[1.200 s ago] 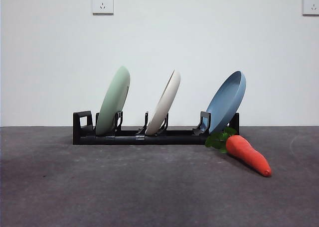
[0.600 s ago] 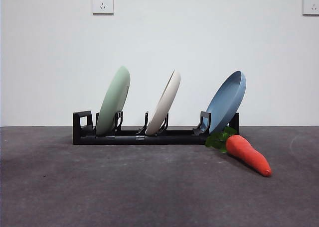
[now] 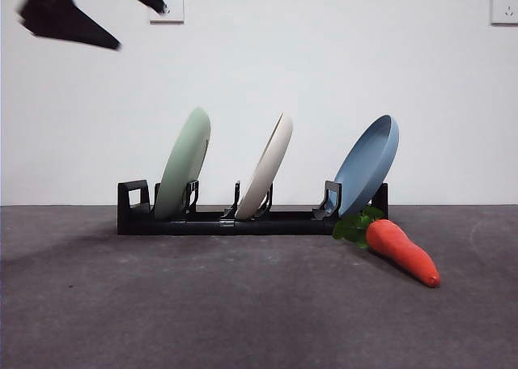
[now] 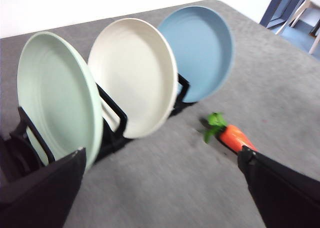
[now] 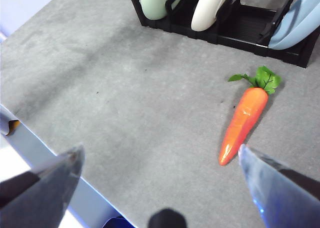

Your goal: Take the green plate from the plate rack,put the plate on the table,take the carrot from the table,put the carrot in the plate

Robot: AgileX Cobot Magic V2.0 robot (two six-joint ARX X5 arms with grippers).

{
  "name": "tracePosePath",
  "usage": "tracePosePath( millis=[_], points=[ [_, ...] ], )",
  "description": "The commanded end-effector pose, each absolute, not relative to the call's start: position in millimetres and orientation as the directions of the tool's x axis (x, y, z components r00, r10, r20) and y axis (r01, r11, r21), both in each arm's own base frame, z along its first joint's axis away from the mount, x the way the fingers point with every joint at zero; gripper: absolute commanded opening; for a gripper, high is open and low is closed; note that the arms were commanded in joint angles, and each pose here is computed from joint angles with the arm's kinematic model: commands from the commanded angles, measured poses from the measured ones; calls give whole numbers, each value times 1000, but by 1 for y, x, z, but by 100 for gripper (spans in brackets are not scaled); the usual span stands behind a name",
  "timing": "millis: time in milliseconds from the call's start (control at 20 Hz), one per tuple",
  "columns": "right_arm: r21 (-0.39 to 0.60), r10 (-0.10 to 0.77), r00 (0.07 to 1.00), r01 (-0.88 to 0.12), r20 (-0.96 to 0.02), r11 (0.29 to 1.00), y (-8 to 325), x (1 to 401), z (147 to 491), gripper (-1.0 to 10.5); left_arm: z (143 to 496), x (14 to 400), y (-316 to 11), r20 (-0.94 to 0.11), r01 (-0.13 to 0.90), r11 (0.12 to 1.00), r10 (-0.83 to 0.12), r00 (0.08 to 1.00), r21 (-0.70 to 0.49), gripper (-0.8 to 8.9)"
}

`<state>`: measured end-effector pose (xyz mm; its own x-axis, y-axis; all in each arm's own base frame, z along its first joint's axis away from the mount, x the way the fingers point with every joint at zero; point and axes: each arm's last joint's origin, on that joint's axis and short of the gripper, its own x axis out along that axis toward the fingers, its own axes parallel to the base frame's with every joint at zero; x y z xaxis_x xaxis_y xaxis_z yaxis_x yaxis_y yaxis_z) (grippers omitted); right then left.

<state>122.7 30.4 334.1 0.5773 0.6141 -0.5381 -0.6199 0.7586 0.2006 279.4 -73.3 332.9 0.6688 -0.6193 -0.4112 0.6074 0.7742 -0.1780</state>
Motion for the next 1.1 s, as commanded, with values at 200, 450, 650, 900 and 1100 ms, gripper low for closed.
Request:
tracePosePath(
  millis=[200,450,650,900,1100],
  points=[
    [205,613,573,-618,-543,759,31,122,334,692,314,353,-97,-459,581,799,-580,673,-157,596],
    [207,613,571,-617,-547,759,31,122,334,692,281,402,-108,-513,554,816,-551,658,-166,596],
    [208,612,570,-616,-547,760,31,122,334,691,254,417,-116,-548,538,827,-530,647,-165,593],
    [210,612,568,-616,-550,760,31,121,334,690,247,417,-126,-555,557,813,-546,628,-169,212],
    [213,612,565,-614,-554,760,30,121,333,690,246,416,-126,-561,558,811,-548,620,-176,34]
  ],
)
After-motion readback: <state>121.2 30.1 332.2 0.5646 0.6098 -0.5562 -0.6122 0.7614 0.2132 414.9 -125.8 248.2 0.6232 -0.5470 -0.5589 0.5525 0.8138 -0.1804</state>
